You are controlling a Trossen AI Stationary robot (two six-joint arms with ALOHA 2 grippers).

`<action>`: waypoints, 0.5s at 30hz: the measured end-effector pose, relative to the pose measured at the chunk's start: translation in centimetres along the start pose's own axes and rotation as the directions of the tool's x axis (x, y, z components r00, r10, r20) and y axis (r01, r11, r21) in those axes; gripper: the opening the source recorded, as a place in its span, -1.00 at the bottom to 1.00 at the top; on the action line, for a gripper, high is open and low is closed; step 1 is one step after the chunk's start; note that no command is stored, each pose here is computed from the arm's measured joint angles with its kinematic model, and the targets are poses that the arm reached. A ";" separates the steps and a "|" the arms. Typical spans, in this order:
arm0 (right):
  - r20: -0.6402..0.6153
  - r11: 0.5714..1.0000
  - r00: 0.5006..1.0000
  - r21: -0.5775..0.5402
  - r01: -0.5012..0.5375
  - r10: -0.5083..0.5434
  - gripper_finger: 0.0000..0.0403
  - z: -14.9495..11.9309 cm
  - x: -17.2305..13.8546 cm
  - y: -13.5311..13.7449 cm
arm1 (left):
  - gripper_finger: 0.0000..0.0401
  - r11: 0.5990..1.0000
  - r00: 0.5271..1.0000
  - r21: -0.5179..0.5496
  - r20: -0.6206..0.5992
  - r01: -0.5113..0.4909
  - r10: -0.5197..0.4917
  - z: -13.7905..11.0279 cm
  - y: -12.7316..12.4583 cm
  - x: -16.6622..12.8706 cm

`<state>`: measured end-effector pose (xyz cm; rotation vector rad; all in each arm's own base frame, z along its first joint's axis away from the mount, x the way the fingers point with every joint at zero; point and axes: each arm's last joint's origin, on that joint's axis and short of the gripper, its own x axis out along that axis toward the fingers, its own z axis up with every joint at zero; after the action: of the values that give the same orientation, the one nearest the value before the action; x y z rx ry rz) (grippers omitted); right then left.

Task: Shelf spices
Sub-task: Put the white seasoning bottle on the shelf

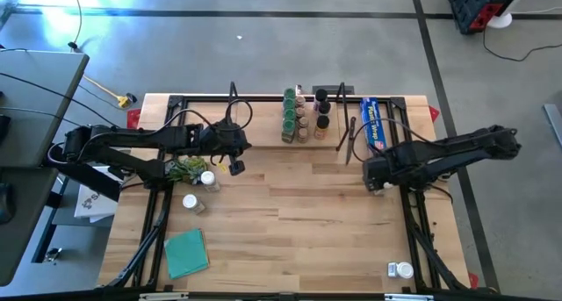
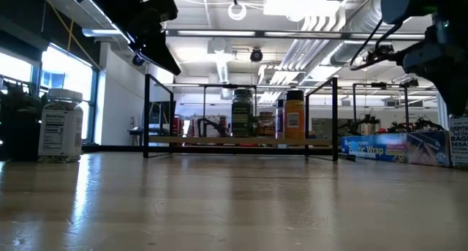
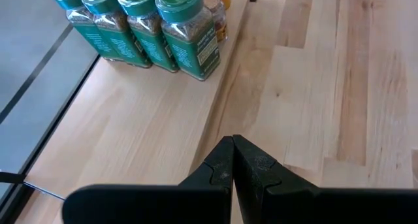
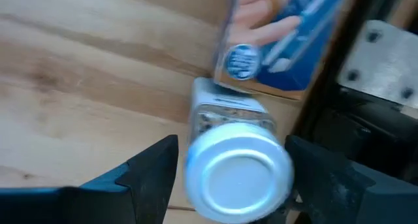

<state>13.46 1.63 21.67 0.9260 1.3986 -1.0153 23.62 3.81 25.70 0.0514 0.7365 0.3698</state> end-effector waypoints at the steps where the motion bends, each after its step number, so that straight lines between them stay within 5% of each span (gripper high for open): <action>1: -0.006 1.000 1.000 -0.011 -0.007 0.007 0.36 0.1 0.1 0.0 | -1.00 1.000 1.000 0.000 0.000 0.000 0.000 0.0 0.0 0.0; 11: -0.082 0.995 0.996 -0.085 -0.046 0.039 -0.05 0.0 0.0 0.5 | -1.00 1.000 1.000 0.000 -0.002 -0.012 0.012 0.0 0.0 0.0; 15: -0.044 0.951 0.972 -0.200 -0.235 0.231 -0.05 0.4 -1.8 3.9 | -1.00 1.000 1.000 0.000 -0.005 -0.012 0.012 0.0 0.0 0.0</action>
<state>17.38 2.56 23.13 0.9248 1.3451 -0.6737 23.57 3.83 25.68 0.0548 0.7419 0.3817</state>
